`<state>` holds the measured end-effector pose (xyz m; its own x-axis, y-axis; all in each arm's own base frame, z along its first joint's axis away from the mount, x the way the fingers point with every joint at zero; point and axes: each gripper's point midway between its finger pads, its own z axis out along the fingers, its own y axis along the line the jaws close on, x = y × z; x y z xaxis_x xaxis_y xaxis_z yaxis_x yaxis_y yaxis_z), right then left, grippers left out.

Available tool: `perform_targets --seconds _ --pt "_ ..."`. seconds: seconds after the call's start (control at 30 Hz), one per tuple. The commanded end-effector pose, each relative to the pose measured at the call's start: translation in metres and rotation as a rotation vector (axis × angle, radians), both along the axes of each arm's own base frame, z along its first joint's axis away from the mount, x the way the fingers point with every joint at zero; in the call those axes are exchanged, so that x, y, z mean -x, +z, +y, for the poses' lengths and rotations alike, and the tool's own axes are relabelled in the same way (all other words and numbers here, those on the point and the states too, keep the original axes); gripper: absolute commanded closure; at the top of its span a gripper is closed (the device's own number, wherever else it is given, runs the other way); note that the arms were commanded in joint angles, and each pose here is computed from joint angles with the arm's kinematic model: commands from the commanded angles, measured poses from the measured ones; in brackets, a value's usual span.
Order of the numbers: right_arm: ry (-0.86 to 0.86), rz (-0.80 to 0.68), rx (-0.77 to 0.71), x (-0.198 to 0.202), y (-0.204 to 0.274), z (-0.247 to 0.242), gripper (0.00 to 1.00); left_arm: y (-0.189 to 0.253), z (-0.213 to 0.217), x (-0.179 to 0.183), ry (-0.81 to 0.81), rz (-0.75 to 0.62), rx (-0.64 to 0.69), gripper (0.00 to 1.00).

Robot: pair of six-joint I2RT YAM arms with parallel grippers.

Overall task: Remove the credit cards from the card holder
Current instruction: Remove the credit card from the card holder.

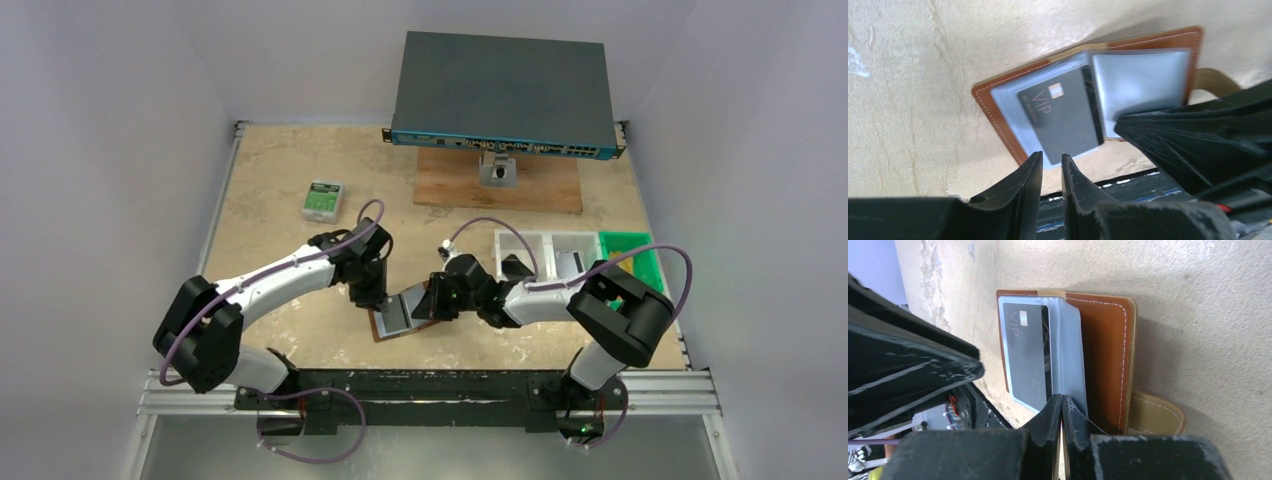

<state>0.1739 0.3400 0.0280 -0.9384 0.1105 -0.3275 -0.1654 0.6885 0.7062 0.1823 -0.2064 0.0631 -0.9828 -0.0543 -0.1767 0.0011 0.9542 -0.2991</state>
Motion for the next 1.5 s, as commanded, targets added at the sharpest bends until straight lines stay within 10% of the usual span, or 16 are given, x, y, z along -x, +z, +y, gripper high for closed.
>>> perform_targets --seconds 0.0,1.47 --pt "0.003 0.007 -0.086 0.0 0.01 0.01 0.96 -0.015 0.007 -0.002 0.026 0.0 -0.039 0.82" --pt "-0.024 0.154 -0.236 0.011 -0.009 0.02 0.78 -0.057 -0.017 0.002 0.057 0.121 -0.05 1.0"
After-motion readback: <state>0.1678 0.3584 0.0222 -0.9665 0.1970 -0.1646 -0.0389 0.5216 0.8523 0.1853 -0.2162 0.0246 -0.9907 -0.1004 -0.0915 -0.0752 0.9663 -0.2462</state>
